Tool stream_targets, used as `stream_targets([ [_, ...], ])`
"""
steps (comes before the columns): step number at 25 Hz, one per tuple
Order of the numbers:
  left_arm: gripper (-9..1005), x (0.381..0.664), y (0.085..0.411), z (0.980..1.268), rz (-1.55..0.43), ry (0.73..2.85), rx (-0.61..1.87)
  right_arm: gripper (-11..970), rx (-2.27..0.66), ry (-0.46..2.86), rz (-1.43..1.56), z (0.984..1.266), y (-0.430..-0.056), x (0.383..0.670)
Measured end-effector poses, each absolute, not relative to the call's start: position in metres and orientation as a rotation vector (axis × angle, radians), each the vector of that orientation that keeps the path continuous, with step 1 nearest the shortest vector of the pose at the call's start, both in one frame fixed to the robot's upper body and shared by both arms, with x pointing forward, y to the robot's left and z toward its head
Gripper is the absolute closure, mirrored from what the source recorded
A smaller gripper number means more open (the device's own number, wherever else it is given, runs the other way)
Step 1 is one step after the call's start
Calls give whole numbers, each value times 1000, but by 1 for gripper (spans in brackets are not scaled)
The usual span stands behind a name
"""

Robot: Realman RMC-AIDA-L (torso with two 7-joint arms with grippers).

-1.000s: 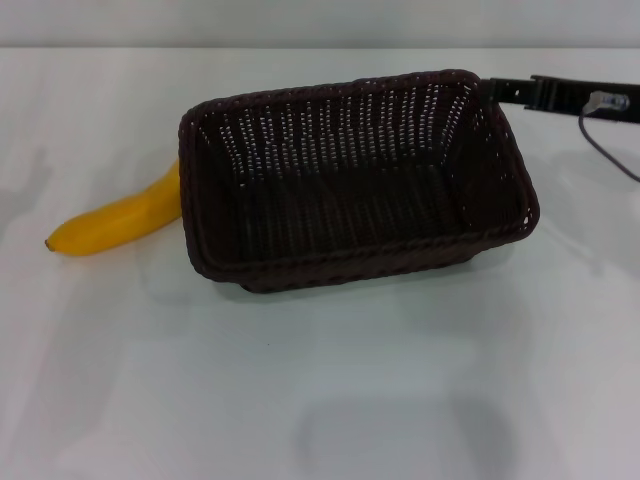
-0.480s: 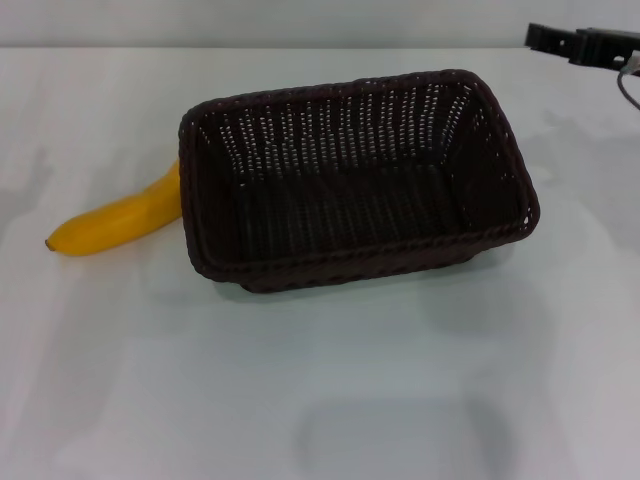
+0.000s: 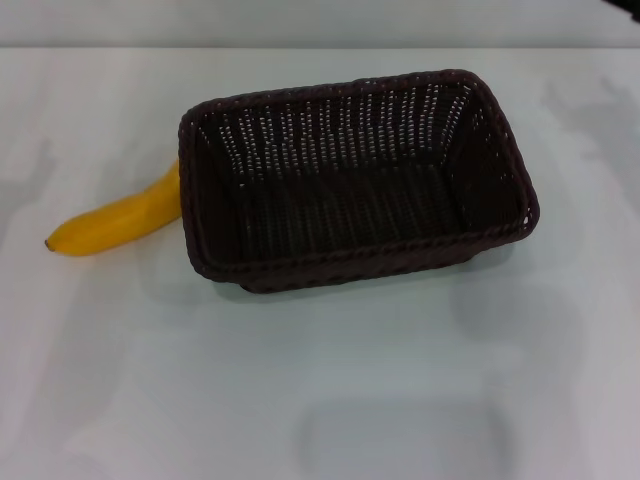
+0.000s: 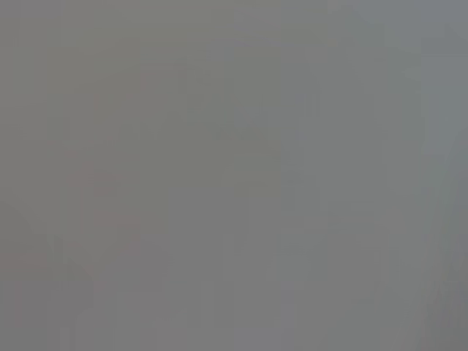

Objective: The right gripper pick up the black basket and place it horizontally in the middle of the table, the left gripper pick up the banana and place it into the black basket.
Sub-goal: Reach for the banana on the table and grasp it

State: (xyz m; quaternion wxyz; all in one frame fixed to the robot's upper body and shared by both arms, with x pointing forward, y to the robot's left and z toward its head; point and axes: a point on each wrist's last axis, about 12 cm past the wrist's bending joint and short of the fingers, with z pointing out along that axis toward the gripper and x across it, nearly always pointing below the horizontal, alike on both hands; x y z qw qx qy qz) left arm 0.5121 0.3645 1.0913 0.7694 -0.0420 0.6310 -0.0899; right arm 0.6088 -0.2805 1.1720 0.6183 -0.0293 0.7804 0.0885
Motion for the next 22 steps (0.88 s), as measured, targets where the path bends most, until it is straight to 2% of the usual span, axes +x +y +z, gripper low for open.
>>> stream_targets([
  [10, 119, 511, 365, 1095, -200, 1341, -89, 142, -44, 1600, -52, 1173, -310, 606],
  [18, 119, 511, 364, 1098, -211, 1315, -85, 150, 29, 1410, -177, 1160, -314, 596],
  [22, 119, 511, 363, 1101, -223, 1288, -80, 153, 77, 1323, -147, 1156, -310, 588],
])
